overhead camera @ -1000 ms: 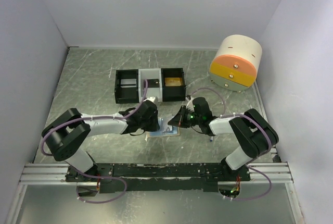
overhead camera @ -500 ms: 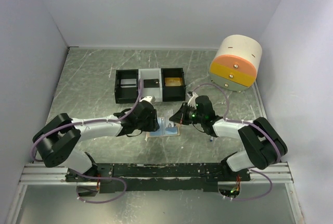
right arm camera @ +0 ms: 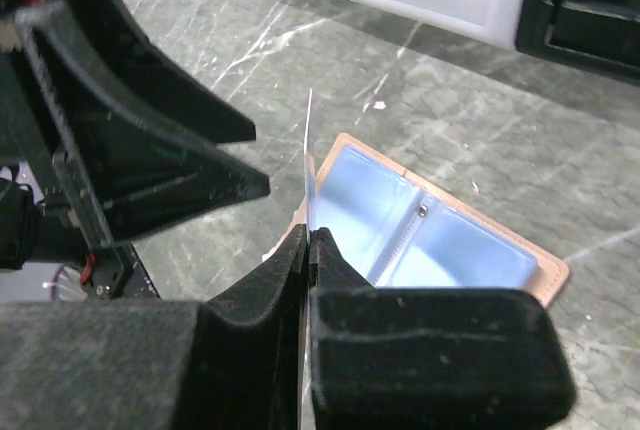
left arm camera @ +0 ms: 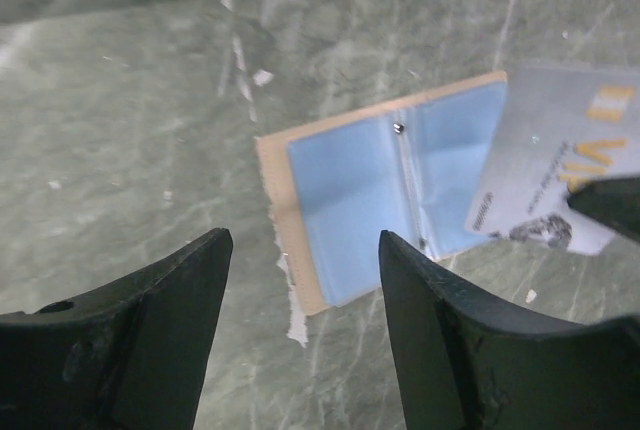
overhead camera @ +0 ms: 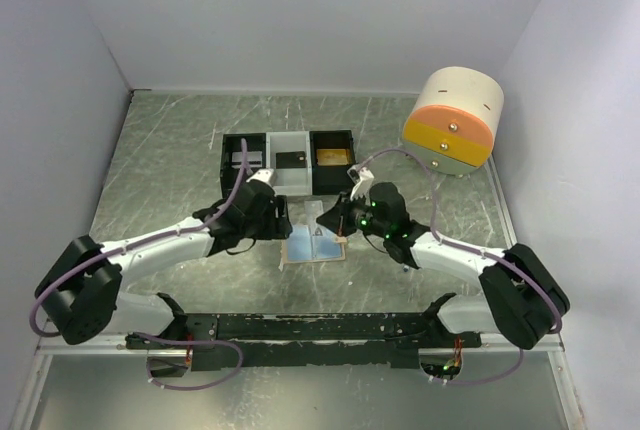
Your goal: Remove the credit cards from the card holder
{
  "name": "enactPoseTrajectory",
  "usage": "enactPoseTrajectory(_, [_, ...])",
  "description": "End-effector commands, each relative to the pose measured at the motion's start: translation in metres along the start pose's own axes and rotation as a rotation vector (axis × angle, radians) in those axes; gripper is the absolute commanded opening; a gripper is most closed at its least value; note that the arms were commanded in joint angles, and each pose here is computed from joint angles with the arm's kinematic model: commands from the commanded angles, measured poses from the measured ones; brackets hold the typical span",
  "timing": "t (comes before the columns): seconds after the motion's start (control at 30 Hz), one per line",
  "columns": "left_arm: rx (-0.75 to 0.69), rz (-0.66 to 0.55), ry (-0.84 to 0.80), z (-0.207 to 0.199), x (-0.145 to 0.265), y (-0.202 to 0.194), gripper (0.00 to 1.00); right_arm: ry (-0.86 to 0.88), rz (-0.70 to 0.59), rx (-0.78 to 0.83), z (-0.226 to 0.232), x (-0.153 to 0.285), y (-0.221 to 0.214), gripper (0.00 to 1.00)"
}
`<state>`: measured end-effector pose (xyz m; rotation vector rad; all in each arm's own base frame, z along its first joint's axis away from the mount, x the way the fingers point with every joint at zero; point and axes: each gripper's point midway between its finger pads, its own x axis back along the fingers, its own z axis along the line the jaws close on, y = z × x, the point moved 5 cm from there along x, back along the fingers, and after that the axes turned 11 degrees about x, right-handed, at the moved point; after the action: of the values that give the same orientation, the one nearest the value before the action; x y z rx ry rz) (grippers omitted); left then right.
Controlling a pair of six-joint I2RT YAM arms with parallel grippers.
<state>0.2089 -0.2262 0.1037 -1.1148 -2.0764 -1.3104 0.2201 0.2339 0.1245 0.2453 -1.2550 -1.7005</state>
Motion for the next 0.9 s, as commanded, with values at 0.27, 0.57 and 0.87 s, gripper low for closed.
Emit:
enactPoseTrajectory(0.27, [0.046,-0.140,0.130,0.041,0.037,0.068,0.94,0.024,-0.057,0.277,0.027,-0.016,0.008,0.00])
enactPoseTrajectory(0.57, [0.136,-0.209,0.183,0.069,0.075,0.117,0.95,-0.009,-0.114,0.418,0.034,-0.016,0.026,0.00])
enactPoseTrajectory(0.87, [0.148,-0.320,0.340,0.126,0.113,0.151,0.96,-0.073,-0.166,0.611,0.032,-0.012,0.054,0.00])
